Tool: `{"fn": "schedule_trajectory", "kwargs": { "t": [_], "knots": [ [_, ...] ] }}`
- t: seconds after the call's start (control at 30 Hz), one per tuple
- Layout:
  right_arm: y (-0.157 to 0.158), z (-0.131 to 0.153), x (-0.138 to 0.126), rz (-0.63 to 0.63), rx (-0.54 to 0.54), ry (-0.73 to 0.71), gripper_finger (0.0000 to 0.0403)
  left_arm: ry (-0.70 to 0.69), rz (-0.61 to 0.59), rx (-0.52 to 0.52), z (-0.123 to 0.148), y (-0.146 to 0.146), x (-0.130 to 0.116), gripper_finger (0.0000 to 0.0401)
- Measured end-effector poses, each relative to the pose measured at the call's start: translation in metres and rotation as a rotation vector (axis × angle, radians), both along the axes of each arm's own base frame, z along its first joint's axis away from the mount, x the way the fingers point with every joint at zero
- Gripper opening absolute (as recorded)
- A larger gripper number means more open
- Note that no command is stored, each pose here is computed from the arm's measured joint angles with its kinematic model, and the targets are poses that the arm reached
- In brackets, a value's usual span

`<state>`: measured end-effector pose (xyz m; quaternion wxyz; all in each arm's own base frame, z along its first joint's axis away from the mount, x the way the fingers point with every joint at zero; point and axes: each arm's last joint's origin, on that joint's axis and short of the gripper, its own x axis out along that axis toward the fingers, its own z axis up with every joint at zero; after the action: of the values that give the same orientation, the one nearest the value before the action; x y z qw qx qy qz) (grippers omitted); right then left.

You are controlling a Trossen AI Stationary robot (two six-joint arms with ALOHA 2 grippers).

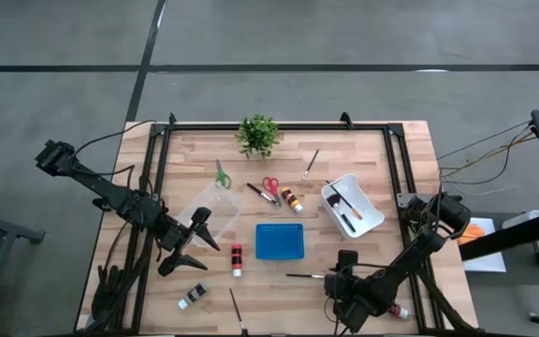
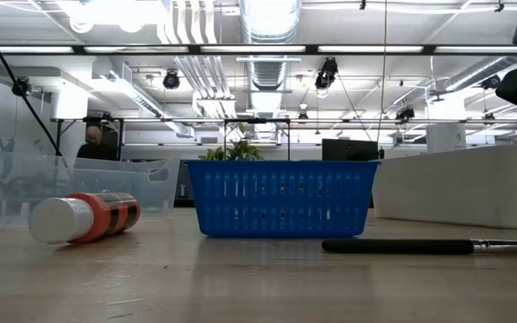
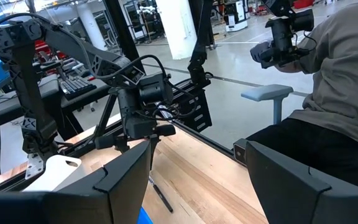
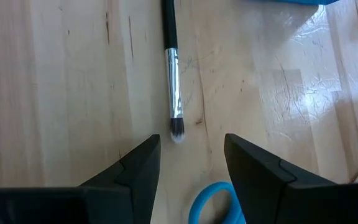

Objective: Pick & Place Paint Supplies
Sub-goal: Put the bottom eyeshadow brush in the white bin

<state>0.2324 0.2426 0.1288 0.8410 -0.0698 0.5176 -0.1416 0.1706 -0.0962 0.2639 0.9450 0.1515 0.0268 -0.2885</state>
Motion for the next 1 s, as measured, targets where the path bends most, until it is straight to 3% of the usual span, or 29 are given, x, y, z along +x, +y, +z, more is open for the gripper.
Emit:
{"fn": "schedule_trajectory", "kwargs": {
  "t": [0.73, 0.87, 1.0],
  "knots": [
    [-0.011, -0.015, 0.003, -0.002, 0.052, -0.023, 0.0176, 0.001, 0.000, 0.001, 0.000, 0.000, 0.000, 0.0269],
    [-0.010, -0.015, 0.004, 0.002, 0.062, -0.021, 0.0143, 0.001, 0.000, 0.000, 0.000, 0.000, 0.000, 0.0269],
    [-0.009, -0.015, 0.004, 0.015, 0.083, -0.004, 0.0077, 0.001, 0.000, 0.001, 0.000, 0.000, 0.000, 0.0269]
  ]
}}
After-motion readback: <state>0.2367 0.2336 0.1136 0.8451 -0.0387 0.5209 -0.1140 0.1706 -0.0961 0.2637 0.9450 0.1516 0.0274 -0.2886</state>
